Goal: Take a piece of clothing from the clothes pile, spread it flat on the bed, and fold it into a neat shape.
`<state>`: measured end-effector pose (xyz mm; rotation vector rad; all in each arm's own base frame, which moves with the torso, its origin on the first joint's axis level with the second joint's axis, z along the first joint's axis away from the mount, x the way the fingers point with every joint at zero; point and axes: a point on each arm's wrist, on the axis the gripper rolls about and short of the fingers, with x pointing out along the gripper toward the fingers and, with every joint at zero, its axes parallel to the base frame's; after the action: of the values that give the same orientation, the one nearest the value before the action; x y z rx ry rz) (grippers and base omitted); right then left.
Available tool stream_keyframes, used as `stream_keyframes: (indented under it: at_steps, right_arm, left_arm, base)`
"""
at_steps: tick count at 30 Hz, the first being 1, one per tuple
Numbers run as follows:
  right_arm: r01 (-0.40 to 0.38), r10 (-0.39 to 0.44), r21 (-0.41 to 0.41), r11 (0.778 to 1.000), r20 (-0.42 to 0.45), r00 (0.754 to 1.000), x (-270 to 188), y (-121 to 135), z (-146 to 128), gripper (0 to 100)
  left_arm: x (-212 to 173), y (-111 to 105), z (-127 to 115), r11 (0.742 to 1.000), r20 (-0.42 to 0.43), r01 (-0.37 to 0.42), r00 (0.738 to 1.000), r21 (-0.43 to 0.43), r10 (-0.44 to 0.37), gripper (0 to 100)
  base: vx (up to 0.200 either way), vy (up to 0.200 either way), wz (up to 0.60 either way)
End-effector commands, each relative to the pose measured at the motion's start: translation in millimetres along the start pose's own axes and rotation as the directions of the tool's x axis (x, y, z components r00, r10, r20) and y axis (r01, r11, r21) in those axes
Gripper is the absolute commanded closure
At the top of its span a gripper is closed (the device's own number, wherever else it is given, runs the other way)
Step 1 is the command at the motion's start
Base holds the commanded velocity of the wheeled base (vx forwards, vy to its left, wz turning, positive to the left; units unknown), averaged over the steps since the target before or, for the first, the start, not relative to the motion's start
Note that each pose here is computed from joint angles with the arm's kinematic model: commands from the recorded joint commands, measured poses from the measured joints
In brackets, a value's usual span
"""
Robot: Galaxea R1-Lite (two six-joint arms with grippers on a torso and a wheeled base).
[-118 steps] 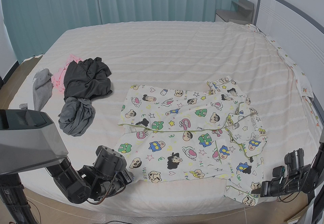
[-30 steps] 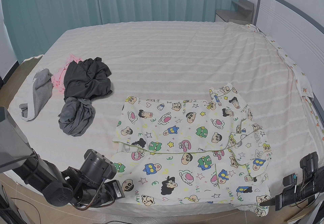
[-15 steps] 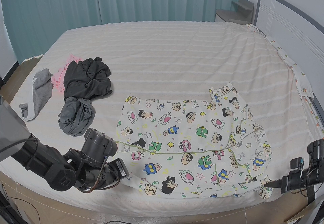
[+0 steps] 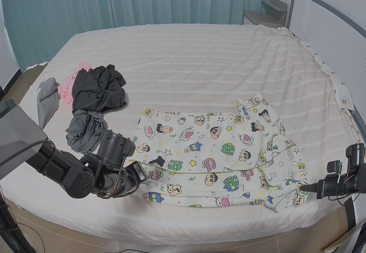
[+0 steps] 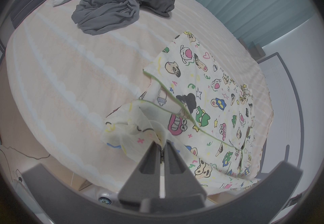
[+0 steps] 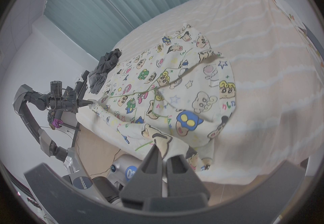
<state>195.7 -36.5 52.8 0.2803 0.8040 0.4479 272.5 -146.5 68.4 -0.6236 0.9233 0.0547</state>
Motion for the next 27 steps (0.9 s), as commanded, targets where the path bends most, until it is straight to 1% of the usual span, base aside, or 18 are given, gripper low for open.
stream_keyframes:
  at_steps: [1, 7, 8, 10, 11, 13, 14, 16, 17, 21, 24, 25, 27]
  right_arm:
    - [-0.003, 0.003, 0.014, 1.000, -0.018, 1.000, 17.4, -13.9, -0.3, 100]
    - [0.013, -0.013, -0.005, 1.000, 0.025, 1.000, 25.9, -25.6, 2.3, 100]
    - [0.017, -0.016, -0.015, 1.000, 0.039, 0.999, 27.9, -28.0, 3.5, 100]
    - [0.020, -0.020, -0.010, 1.000, 0.050, 0.999, 28.6, -29.6, 4.3, 100]
    - [0.019, -0.019, 0.011, 1.000, 0.064, 0.998, 28.7, -29.1, 6.4, 100]
    - [0.016, -0.018, 0.020, 1.000, 0.073, 0.997, 28.6, -28.8, 7.9, 100]
    - [-0.002, -0.006, 0.070, 0.998, 0.115, 0.993, 29.6, -25.7, 12.9, 100]
    - [-0.016, 0.006, 0.078, 0.997, 0.125, 0.992, 31.4, -23.9, 13.9, 100]
    - [-0.027, 0.013, 0.095, 0.995, 0.148, 0.989, 33.9, -22.8, 15.7, 100]
    - [-0.035, 0.013, 0.122, 0.992, 0.179, 0.984, 36.9, -25.1, 18.8, 100]
    - [-0.038, 0.011, 0.136, 0.990, 0.190, 0.982, 36.8, -25.2, 19.8, 100]
    - [-0.041, 0.010, 0.158, 0.987, 0.194, 0.981, 38.6, -26.7, 20.1, 100]
    - [-0.043, 0.009, 0.169, 0.985, 0.197, 0.980, 40.0, -27.8, 19.6, 100]
  left_arm:
    - [11.6, -4.6, 7.1, 1.000, 0.012, -0.001, 1.000, -0.011, 0.001, 100]
    - [14.7, -9.1, 14.4, 1.000, 0.031, 0.013, 0.999, -0.023, -0.012, 100]
    - [19.8, -10.5, 14.9, 1.000, 0.029, 0.011, 1.000, -0.024, -0.010, 100]
    - [24.6, -10.8, 16.5, 1.000, 0.031, 0.005, 1.000, -0.028, -0.004, 100]
    - [27.7, -11.0, 18.3, 1.000, 0.033, 0.003, 0.999, -0.031, -0.002, 100]
    - [28.1, -11.5, 19.3, 0.999, 0.037, 0.004, 0.999, -0.034, -0.003, 100]
    - [34.3, -11.6, 22.1, 0.999, 0.040, 0.000, 0.999, -0.040, 0.002, 100]
    - [36.5, -11.6, 22.6, 0.999, 0.040, -0.002, 0.999, -0.041, 0.004, 100]
    - [40.0, -12.5, 25.0, 0.999, 0.044, -0.001, 0.999, -0.046, 0.003, 100]
    - [43.4, -14.2, 32.9, 0.998, 0.060, 0.007, 0.998, -0.062, -0.003, 100]
    - [45.1, -14.5, 34.4, 0.997, 0.063, 0.009, 0.998, -0.070, -0.004, 100]
    - [48.3, -14.4, 36.9, 0.997, 0.069, 0.007, 0.998, -0.078, -0.002, 100]
    - [50.1, -13.8, 40.7, 0.996, 0.075, 0.008, 0.997, -0.087, -0.002, 100]
  base:
    - [0.000, 0.000, 0.00]
    - [0.000, 0.000, 0.00]
    - [0.000, 0.000, 0.00]
    - [0.000, 0.000, 0.00]
    - [0.000, 0.000, 0.00]
    - [0.000, 0.000, 0.00]
    - [0.000, 0.000, 0.00]
    - [0.000, 0.000, 0.00]
    - [0.000, 0.000, 0.00]
    - [0.000, 0.000, 0.00]
    - [0.000, 0.000, 0.00]
    - [0.000, 0.000, 0.00]
    - [0.000, 0.000, 0.00]
